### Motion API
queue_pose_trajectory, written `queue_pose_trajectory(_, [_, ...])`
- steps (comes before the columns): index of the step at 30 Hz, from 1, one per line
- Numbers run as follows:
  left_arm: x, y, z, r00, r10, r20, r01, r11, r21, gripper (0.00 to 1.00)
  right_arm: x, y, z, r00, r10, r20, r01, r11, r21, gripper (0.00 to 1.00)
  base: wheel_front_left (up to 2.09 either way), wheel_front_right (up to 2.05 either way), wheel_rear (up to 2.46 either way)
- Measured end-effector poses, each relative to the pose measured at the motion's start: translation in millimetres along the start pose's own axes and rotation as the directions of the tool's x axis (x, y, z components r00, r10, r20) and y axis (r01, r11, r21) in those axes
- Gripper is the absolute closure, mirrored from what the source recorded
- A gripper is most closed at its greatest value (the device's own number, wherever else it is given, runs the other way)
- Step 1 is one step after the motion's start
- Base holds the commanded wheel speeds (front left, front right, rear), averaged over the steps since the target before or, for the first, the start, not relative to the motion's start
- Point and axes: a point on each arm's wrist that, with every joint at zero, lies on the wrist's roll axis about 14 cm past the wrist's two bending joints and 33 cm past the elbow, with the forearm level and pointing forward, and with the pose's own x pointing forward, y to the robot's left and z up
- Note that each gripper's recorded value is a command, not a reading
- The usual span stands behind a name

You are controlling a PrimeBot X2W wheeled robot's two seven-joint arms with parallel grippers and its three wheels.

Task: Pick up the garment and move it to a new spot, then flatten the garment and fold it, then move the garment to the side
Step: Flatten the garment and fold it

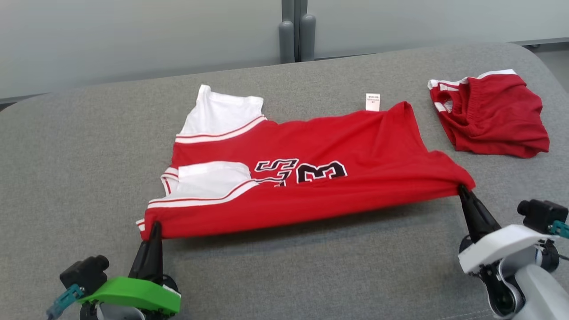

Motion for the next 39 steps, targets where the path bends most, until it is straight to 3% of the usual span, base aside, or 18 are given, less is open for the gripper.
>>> queue_pose_trajectory(10, [-37.6, 14.3, -11.2, 0.998, 0.051, -0.021, -0.051, 0.999, -0.003, 1.0, -44.7, -4.5, -42.5, 0.994, -0.018, -0.106, 0.02, 1.0, 0.019, 1.0, 0.0, 0.0, 0.0])
queue_pose_trajectory(27, [-60.4, 9.8, -24.5, 0.996, 0.057, -0.062, -0.056, 0.998, 0.022, 1.0, -62.4, -9.1, -59.3, 0.983, -0.028, -0.18, 0.032, 0.999, 0.021, 1.0, 0.0, 0.0, 0.0])
queue_pose_trajectory(28, [-60.7, 8.1, -26.2, 0.996, 0.053, -0.068, -0.051, 0.998, 0.03, 1.0, -62.7, -8.4, -60.8, 0.982, -0.026, -0.188, 0.03, 0.999, 0.022, 0.95, 0.0, 0.0, 0.0])
queue_pose_trajectory(29, [-60.9, 7.4, -28.0, 0.996, 0.053, -0.077, -0.05, 0.998, 0.04, 1.0, -63.4, -7.9, -62.8, 0.98, -0.025, -0.197, 0.03, 0.999, 0.02, 0.84, 0.0, 0.0, 0.0])
queue_pose_trajectory(31, [-61.6, 7.1, -29.7, 0.995, 0.052, -0.084, -0.048, 0.998, 0.05, 1.0, -64.5, -8.5, -66.0, 0.977, -0.03, -0.21, 0.034, 0.999, 0.017, 0.52, 0.0, 0.0, 0.0])
queue_pose_trajectory(32, [-61.9, 7.4, -30.1, 0.995, 0.055, -0.084, -0.051, 0.997, 0.053, 1.0, -64.8, -8.5, -66.8, 0.976, -0.03, -0.215, 0.035, 0.999, 0.016, 0.49, 0.0, 0.0, 0.0])
queue_pose_trajectory(33, [-62.1, 7.3, -30.2, 0.995, 0.056, -0.085, -0.051, 0.997, 0.055, 0.98, -65.0, -8.3, -67.5, 0.976, -0.03, -0.217, 0.035, 0.999, 0.017, 0.22, 0.0, 0.0, 0.0])
queue_pose_trajectory(34, [-62.2, 7.3, -30.6, 0.994, 0.056, -0.089, -0.051, 0.997, 0.057, 0.88, -65.4, -8.4, -68.6, 0.975, -0.031, -0.222, 0.036, 0.999, 0.018, 0.1, 0.0, 0.0, 0.0])
queue_pose_trajectory(35, [-62.3, 7.3, -30.8, 0.994, 0.057, -0.091, -0.052, 0.997, 0.059, 0.71, -66.4, -9.4, -70.1, 0.973, -0.035, -0.229, 0.04, 0.999, 0.016, 0.02, 0.0, 0.0, 0.0])
queue_pose_trajectory(36, [-62.2, 7.0, -30.5, 0.994, 0.057, -0.09, -0.052, 0.997, 0.059, 0.32, -67.6, -11.4, -71.4, 0.971, -0.046, -0.233, 0.05, 0.999, 0.012, 0.0, 0.0, 0.0, 0.0])
queue_pose_trajectory(37, [-62.3, 7.2, -29.6, 0.994, 0.059, -0.088, -0.054, 0.997, 0.06, 0.0, -73.5, -14.9, -76.4, 0.966, -0.056, -0.252, 0.06, 0.998, 0.009, 0.0, 0.0, 0.0, 0.0])
queue_pose_trajectory(39, [-63.1, 8.8, -29.0, 0.994, 0.066, -0.086, -0.061, 0.996, 0.062, 0.0, -77.1, -18.1, -79.5, 0.962, -0.068, -0.265, 0.072, 0.997, 0.004, 0.0, 0.0, 0.0, 0.0])
